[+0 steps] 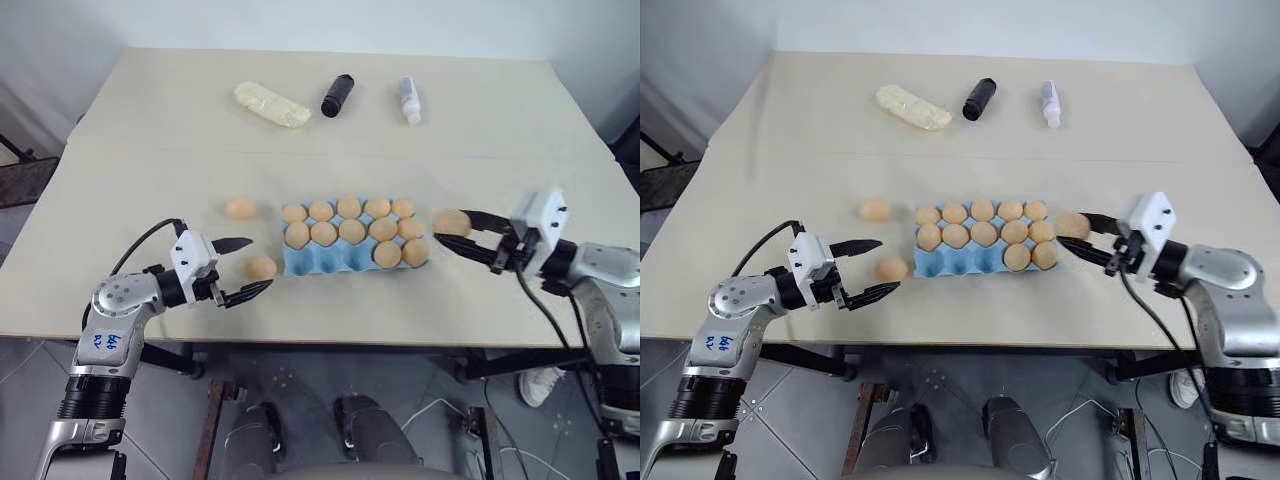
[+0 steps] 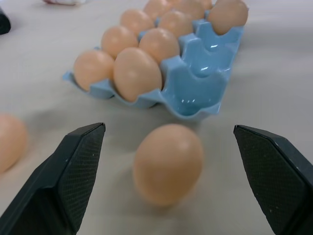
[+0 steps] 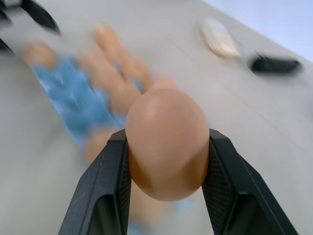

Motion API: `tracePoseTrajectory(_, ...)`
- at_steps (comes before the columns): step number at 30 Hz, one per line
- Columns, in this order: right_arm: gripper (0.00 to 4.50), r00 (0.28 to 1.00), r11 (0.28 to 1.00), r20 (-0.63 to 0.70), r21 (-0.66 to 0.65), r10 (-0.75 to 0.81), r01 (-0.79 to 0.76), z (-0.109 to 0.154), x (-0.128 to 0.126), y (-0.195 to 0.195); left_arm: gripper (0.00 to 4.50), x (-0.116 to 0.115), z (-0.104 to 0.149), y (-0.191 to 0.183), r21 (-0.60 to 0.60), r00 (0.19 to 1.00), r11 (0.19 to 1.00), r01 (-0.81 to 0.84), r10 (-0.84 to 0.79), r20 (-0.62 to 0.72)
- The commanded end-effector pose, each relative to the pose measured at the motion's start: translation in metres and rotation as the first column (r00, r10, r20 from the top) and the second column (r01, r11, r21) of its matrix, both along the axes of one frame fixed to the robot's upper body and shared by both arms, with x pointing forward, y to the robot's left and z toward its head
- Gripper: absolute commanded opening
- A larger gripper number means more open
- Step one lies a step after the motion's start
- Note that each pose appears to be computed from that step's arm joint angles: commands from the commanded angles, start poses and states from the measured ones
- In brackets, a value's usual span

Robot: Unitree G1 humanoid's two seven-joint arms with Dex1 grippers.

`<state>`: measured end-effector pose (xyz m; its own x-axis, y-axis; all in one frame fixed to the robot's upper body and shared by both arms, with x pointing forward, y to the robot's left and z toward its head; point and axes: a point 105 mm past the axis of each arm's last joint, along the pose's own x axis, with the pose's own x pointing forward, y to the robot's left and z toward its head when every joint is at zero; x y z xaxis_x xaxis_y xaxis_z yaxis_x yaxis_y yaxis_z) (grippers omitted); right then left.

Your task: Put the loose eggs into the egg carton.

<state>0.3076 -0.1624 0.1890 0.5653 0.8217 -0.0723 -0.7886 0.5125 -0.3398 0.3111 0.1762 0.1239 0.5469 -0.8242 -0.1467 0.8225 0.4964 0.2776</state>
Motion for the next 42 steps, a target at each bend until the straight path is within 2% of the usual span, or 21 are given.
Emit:
tracePoseTrajectory(1,1.61,0.999,0.999,0.0,0.008,0.044,-0.044,-0.008,0.002,0.037,4.5,0.002,0.011,0.002,-0.008,0.999,1.0,0.005,-0.005,0.047)
tracePoseTrajectory(7,1.61,0.999,0.999,-0.019,-0.008,0.048,-0.048,-0.025,0.014,0.053,4.5,0.002,0.014,-0.001,-0.011,0.998,1.0,0.015,-0.014,0.053)
tracePoseTrajectory(11,2.9,0.995,0.997,-0.062,-0.014,0.075,-0.076,-0.039,0.015,0.062,4.5,-0.003,0.016,0.001,-0.013,0.998,1.0,0.004,-0.004,0.059)
tracePoseTrajectory(15,4.35,0.999,0.999,-0.022,-0.012,0.04,-0.041,-0.029,0.014,0.045,4.5,-0.008,0.016,0.002,-0.011,0.998,1.0,0.0,0.001,0.058)
tracePoseTrajectory(16,4.47,0.999,0.999,-0.008,-0.001,0.044,-0.044,-0.024,0.01,0.037,4.5,-0.009,0.016,0.004,-0.01,0.998,1.0,-0.006,0.006,0.058)
tracePoseTrajectory(20,4.47,0.998,0.999,0.04,0.027,0.044,-0.045,-0.013,-0.011,0.007,4.5,-0.012,0.018,0.016,0.002,0.998,0.999,-0.038,0.038,0.056)
tracePoseTrajectory(25,4.47,0.997,0.997,0.008,-0.021,-0.072,0.072,-0.032,-0.037,-0.05,4.5,-0.021,0.011,0.046,0.032,0.996,0.995,-0.094,0.094,-0.004)
tracePoseTrajectory(28,4.47,0.993,0.993,-0.025,-0.027,-0.112,0.111,-0.041,-0.049,-0.066,4.5,-0.023,0.007,0.06,0.058,0.991,0.99,-0.129,0.13,-0.017)
tracePoseTrajectory(34,4.47,0.993,0.993,0.003,-0.002,-0.117,0.117,-0.037,-0.052,-0.063,4.5,-0.017,0.007,0.055,0.052,0.993,0.992,-0.112,0.113,-0.017)
tracePoseTrajectory(42,4.47,0.998,0.999,0.044,0.011,-0.05,0.05,-0.025,-0.051,-0.04,4.5,-0.004,-0.001,0.003,0.007,0.999,1.0,0.018,-0.018,-0.032)
